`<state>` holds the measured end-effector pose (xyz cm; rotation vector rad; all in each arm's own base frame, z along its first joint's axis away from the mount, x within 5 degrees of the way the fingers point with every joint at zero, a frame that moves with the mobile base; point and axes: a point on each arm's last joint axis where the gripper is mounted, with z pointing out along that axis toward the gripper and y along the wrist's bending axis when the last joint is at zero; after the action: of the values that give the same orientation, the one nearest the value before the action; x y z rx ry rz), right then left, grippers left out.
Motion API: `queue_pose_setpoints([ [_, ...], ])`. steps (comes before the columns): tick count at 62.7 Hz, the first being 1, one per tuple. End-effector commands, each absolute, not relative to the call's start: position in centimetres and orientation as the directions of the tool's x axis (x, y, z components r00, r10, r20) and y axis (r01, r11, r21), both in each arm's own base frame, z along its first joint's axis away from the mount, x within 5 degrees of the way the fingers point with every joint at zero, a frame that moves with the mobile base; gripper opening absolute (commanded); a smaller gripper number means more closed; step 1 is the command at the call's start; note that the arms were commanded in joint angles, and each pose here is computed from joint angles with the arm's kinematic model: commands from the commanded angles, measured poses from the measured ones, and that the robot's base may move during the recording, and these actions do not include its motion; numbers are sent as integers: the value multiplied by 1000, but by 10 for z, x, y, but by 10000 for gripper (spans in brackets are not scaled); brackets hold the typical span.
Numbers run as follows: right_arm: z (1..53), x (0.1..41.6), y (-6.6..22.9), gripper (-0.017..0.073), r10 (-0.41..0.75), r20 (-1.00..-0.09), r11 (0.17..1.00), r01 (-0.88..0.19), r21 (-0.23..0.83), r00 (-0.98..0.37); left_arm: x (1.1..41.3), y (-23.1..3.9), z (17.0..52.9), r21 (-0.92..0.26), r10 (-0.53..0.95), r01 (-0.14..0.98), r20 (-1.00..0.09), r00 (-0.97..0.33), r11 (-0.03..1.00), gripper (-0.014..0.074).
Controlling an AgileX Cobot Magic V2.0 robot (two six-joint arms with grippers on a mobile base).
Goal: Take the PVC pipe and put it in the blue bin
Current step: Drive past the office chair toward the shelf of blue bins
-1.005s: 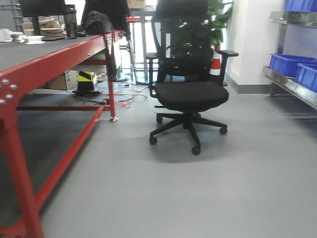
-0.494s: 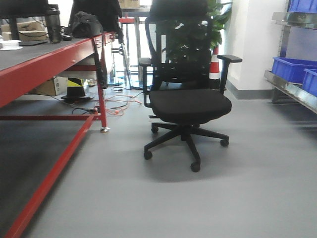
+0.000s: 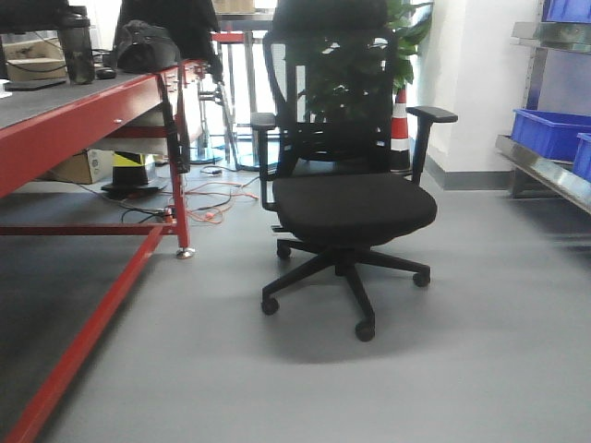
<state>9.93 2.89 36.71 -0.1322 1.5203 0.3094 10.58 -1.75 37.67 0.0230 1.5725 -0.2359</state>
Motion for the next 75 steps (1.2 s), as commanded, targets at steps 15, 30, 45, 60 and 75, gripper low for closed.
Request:
queue_pose_setpoints([
  [15, 369, 98, 29, -167, 112, -992, 954, -285, 94, 50, 104, -17, 381, -139, -143, 170, -990, 16, 976, -111],
  [30, 369, 98, 29, -167, 112, -992, 954, -285, 94, 50, 104, -17, 381, -139, -143, 170, -990, 16, 976, -111],
  [45, 369, 98, 29, -167, 112, -992, 954, -285, 94, 50, 104, -17, 381, -139, -143, 170, -990, 16, 976, -111],
  [60, 369, 98, 29, -167, 112, -992, 954, -285, 94, 50, 104, -17, 381, -139, -143, 170, -990, 16, 976, -111],
  [75, 369, 98, 29, -167, 112, -992, 954, -285, 94, 50, 104, -17, 381, -139, -143, 170, -990, 16, 976, -111],
])
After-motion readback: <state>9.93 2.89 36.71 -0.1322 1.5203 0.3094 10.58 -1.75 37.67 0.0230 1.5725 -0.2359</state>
